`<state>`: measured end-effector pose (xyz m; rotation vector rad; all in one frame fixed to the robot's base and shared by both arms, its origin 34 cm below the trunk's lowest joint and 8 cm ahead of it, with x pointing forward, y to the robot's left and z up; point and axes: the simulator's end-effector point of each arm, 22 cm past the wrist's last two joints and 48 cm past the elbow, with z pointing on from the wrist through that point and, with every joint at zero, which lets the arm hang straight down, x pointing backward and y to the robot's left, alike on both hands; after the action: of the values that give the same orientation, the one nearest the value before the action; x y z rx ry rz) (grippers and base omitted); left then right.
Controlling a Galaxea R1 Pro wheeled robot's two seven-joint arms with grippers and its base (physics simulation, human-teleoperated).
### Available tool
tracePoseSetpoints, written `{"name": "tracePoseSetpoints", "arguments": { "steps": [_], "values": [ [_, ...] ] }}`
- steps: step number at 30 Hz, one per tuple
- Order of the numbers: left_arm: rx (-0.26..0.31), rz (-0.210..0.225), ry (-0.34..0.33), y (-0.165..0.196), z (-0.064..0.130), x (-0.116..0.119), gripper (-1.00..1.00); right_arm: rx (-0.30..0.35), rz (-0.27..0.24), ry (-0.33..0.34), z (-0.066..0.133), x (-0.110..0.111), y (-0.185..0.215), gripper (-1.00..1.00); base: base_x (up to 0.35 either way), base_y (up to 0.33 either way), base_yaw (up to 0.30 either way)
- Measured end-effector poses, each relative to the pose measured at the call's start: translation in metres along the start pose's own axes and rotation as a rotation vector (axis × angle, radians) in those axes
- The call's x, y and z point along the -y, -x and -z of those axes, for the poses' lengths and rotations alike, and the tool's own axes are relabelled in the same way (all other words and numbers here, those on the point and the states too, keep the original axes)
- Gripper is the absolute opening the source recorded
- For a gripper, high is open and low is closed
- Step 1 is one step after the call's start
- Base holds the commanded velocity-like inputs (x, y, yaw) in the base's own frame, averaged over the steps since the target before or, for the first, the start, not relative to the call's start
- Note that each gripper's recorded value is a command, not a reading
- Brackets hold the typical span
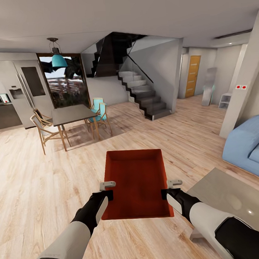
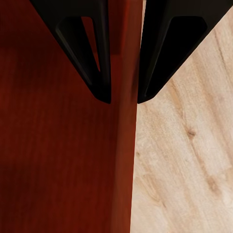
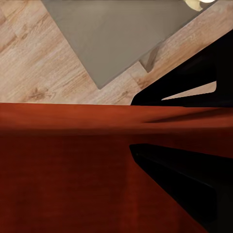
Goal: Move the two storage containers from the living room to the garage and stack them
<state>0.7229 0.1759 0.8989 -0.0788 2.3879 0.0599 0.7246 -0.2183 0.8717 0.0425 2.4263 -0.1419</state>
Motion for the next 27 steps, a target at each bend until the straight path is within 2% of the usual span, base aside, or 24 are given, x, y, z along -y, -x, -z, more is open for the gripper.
{"name": "tracePoseSetpoints", "arguments": {
  "steps": [8,27],
  "values": [
    [-0.012,-0.001,0.001,-0.0026,0.0004,-0.0002,-1.00,-0.012,0.005,0.000,0.0004,0.0000,-0.0026,-1.00,0.077,0.000,0.000],
    [0.001,-0.002,0.000,0.0008,0.0009,-0.0002,-1.00,0.001,-0.001,0.001,0.0006,-0.0002,0.0001,-1.00,0.312,0.000,0.000]
  ]
}}
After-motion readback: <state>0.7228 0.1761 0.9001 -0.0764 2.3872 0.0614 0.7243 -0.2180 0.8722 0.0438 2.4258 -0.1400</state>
